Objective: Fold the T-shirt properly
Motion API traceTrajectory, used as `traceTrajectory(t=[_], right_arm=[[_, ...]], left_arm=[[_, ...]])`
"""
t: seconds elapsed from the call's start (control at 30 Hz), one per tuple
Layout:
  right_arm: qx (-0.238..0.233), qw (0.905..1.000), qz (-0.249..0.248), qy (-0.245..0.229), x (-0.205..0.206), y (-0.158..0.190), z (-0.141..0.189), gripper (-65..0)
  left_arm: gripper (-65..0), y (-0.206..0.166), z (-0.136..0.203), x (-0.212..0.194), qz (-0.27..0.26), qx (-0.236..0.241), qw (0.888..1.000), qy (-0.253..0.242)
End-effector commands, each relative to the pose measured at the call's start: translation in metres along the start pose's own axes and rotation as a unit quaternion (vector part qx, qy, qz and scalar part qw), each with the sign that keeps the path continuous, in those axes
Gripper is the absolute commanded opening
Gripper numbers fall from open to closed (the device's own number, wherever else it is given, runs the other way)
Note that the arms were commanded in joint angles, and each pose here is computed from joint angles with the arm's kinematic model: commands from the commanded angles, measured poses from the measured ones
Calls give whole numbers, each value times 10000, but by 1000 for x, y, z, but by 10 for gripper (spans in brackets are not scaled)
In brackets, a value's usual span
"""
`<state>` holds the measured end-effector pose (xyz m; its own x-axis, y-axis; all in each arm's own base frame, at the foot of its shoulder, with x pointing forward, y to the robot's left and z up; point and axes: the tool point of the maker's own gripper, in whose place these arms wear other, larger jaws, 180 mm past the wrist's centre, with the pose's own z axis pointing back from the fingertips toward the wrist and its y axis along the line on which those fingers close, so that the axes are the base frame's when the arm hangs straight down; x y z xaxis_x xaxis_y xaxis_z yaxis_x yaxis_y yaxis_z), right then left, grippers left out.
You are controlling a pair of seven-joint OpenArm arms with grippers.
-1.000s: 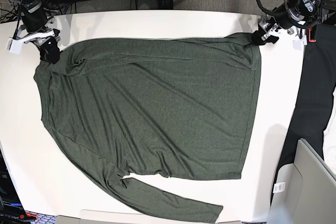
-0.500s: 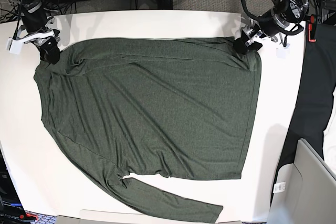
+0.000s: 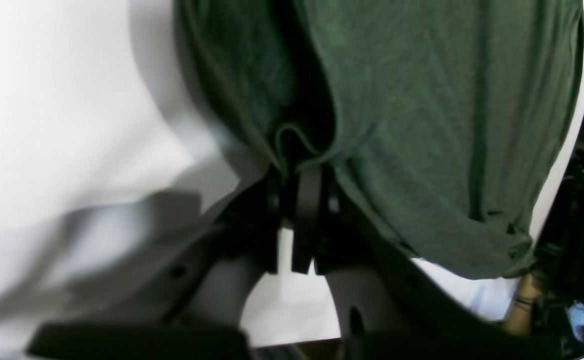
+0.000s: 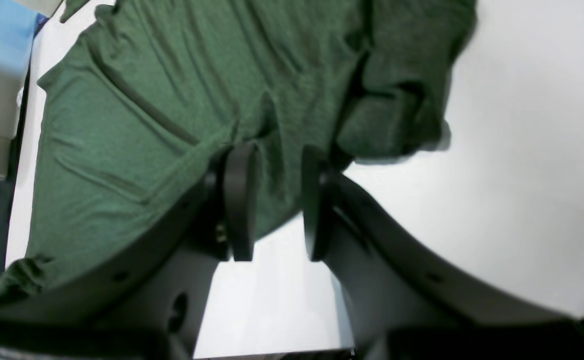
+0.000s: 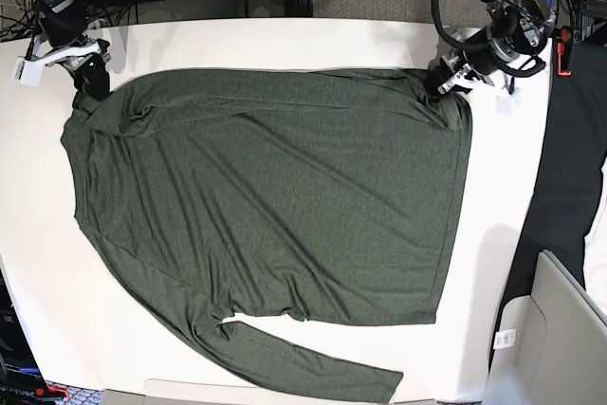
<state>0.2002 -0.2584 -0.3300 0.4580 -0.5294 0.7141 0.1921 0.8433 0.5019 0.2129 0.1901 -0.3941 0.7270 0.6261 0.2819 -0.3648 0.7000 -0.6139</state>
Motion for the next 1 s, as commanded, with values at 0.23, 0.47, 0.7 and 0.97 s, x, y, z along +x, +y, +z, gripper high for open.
traceTrajectory(t=[0.23,0.47,0.7,0.97], right_arm=[[-41,9998,-206,-51,-1,-14,-7,-481],[-156,9983,-557,49,-15,-30,-14,-385],[-596,9934,-970,-171,-5,-57,-12,-317],[-533,9895,-1318,-249,-3,-61,-33,-316]], left_arm=[[-650,1,21,3,-320,152,9993,-84],[-650,6,24,5,-372,227,9990,-71],[-650,7,25,5,-378,237,9990,-69],[-650,7,24,5,-383,239,9990,-60]])
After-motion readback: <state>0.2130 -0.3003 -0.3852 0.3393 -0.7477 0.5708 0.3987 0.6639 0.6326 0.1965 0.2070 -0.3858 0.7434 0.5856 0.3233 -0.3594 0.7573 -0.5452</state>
